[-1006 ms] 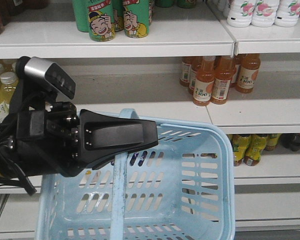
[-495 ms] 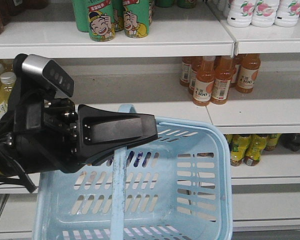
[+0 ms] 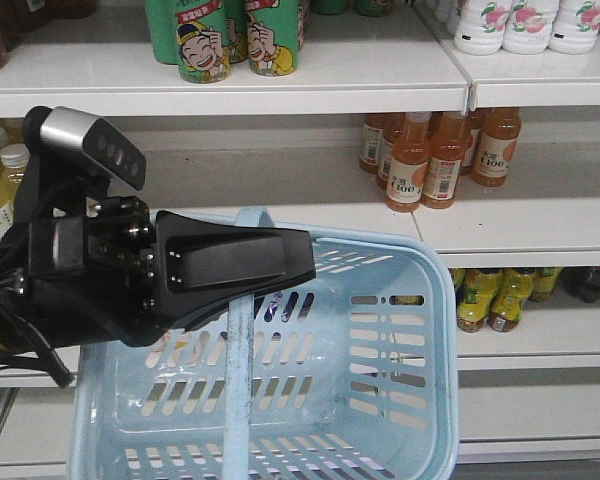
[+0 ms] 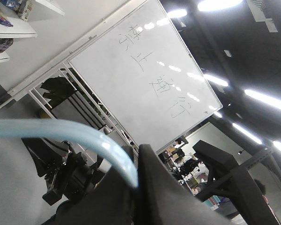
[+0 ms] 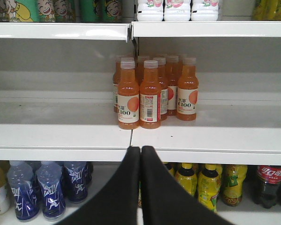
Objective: Place coke in basket with both arms
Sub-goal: 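Hold the basket in the left gripper while the base turns away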
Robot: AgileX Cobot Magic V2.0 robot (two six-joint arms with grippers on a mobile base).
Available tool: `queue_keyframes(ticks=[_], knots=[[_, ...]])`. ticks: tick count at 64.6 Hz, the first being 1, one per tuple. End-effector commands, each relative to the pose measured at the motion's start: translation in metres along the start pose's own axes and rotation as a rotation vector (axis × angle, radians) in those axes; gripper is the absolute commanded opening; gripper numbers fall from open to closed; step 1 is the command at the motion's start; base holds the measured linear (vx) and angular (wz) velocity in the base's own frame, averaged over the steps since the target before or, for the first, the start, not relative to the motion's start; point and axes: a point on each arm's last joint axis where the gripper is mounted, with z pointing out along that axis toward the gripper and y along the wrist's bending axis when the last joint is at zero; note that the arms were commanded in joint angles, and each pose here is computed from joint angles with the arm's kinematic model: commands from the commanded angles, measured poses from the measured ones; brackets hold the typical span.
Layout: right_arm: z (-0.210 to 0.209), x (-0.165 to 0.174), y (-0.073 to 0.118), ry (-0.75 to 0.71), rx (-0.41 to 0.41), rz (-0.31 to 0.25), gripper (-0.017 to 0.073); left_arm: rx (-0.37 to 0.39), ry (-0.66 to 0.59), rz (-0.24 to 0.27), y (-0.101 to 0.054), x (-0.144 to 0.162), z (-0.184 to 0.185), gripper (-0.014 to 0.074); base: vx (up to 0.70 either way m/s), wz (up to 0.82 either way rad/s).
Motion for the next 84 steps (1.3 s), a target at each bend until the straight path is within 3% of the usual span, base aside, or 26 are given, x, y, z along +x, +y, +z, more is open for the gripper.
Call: queue_keyframes(ticks=[1, 84], knots=[[0.0014, -0.0037, -0.0002, -0.049, 0.005, -0.01, -0.001, 0.238, 0.037, 0.034, -0.0338, 0.0015, -0.0012, -0.0007, 0.0, 0.0], [0.0014, -0.0037, -0.0002, -0.049, 0.005, -0.01, -0.001, 0.238, 0.037, 0.034, -0.0338, 0.0015, -0.0012, -0.0007, -0.01, -0.03]])
